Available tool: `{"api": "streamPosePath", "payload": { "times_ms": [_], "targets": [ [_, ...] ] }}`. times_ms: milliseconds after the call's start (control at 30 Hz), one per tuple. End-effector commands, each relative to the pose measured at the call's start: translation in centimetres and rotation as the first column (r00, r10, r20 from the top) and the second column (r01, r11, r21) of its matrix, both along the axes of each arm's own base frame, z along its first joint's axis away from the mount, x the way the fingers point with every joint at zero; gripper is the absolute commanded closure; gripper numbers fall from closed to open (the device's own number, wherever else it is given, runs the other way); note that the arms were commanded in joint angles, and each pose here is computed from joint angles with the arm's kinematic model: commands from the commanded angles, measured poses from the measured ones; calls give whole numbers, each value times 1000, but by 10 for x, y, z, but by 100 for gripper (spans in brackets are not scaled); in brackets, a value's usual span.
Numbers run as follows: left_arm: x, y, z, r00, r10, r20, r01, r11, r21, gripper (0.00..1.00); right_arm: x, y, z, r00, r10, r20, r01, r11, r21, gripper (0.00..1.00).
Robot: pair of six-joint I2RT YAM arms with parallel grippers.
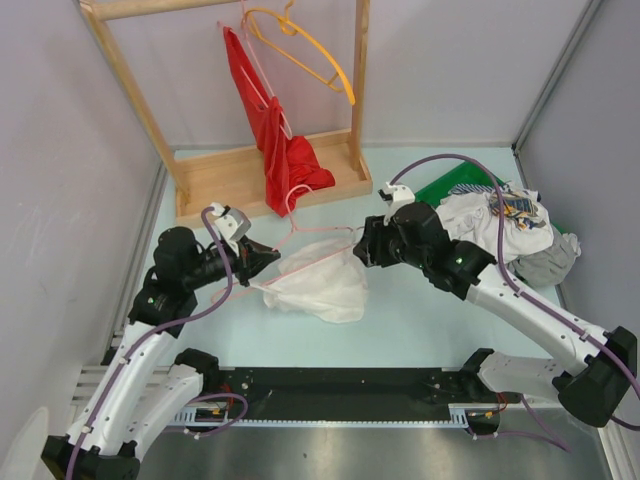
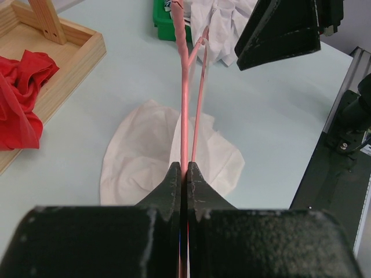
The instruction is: Place the tank top on the hanger
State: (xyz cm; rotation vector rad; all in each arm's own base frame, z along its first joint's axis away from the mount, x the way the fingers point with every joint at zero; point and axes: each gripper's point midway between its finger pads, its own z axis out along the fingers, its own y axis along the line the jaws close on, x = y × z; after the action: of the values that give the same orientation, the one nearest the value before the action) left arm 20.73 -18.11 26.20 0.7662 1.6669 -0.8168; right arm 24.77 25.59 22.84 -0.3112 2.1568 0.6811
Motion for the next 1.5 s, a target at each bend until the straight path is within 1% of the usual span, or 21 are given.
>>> {"api": "streamPosePath", "payload": {
  "times_ms": [0, 67, 100, 267, 400, 433, 533, 567, 633, 667, 733, 767, 867, 900, 967, 1100, 1200, 1233, 1300, 1333, 1467],
  "targets": [
    [3, 0, 11, 999, 14, 46, -13, 1000, -19, 100, 2, 2, 21, 998, 18, 57, -19, 1000, 19, 38],
    [3, 2, 10, 998, 25, 53, -25, 1000, -16, 100, 5, -7, 25, 997, -8, 72, 7, 1000, 16, 29],
    [5, 4, 10, 998, 46, 54, -45, 999, -11, 100, 7, -12, 25, 997, -27, 73, 26, 1000, 16, 20],
    [16, 20, 2, 985, 162, 52, -163, 986, 24, 100, 17, -44, 30, 992, -107, 71, 102, 993, 66, 14],
    [26, 47, -8, 945, 323, 51, -326, 942, 78, 100, 19, -65, 40, 985, -144, 96, 135, 987, 93, 13],
    [31, 58, -8, 920, 387, 65, -392, 916, 88, 100, 18, -68, 40, 985, -143, 97, 134, 986, 95, 13],
    [31, 78, -10, 873, 481, 83, -488, 866, 110, 100, 20, -79, 42, 982, -156, 108, 147, 985, 91, 12],
    [33, 90, -12, 839, 536, 89, -544, 829, 129, 100, 20, -82, 41, 981, -160, 108, 151, 985, 85, 12],
    [33, 103, -10, 801, 591, 100, -599, 790, 132, 100, 21, -86, 43, 980, -166, 113, 156, 984, 87, 12],
    [33, 114, -13, 762, 640, 100, -647, 747, 152, 100, 21, -87, 42, 980, -166, 111, 157, 984, 84, 12],
    [31, 125, -16, 727, 679, 97, -684, 708, 176, 100, 20, -89, 42, 980, -167, 112, 157, 984, 87, 12],
    [32, 137, -15, 680, 726, 107, -731, 656, 189, 100, 21, -90, 41, 979, -168, 111, 159, 983, 88, 12],
    [28, 157, -17, 604, 790, 105, -786, 570, 238, 100, 21, -91, 38, 980, -169, 107, 160, 983, 88, 12],
    [27, 169, -16, 545, 831, 111, -824, 506, 255, 100, 21, -92, 36, 979, -172, 106, 163, 983, 87, 12],
    [25, 176, -9, 516, 851, 96, -837, 478, 265, 100, 22, -94, 33, 980, -172, 100, 164, 983, 86, 12],
    [21, 193, 14, 431, 893, 130, -886, 392, 246, 100, 21, -96, 30, 981, -167, 100, 158, 983, 92, 12],
    [21, 201, 43, 395, 905, 158, -907, 357, 222, 100, 20, -100, 29, 980, -171, 101, 161, 982, 94, 12],
    [19, 205, 63, 374, 910, 178, -921, 342, 189, 100, 20, -101, 28, 980, -171, 99, 162, 982, 95, 12],
    [24, 206, 78, 368, 909, 195, -925, 336, 179, 100, 19, -103, 28, 980, -170, 101, 160, 982, 100, 12],
    [24, 205, 99, 364, 910, 198, -930, 342, 137, 100, 20, -104, 28, 980, -171, 104, 160, 982, 101, 12],
    [36, 199, 140, 391, 889, 239, -920, 376, 109, 100, 20, -109, 25, 979, -175, 101, 164, 980, 109, 12]
  ]
}}
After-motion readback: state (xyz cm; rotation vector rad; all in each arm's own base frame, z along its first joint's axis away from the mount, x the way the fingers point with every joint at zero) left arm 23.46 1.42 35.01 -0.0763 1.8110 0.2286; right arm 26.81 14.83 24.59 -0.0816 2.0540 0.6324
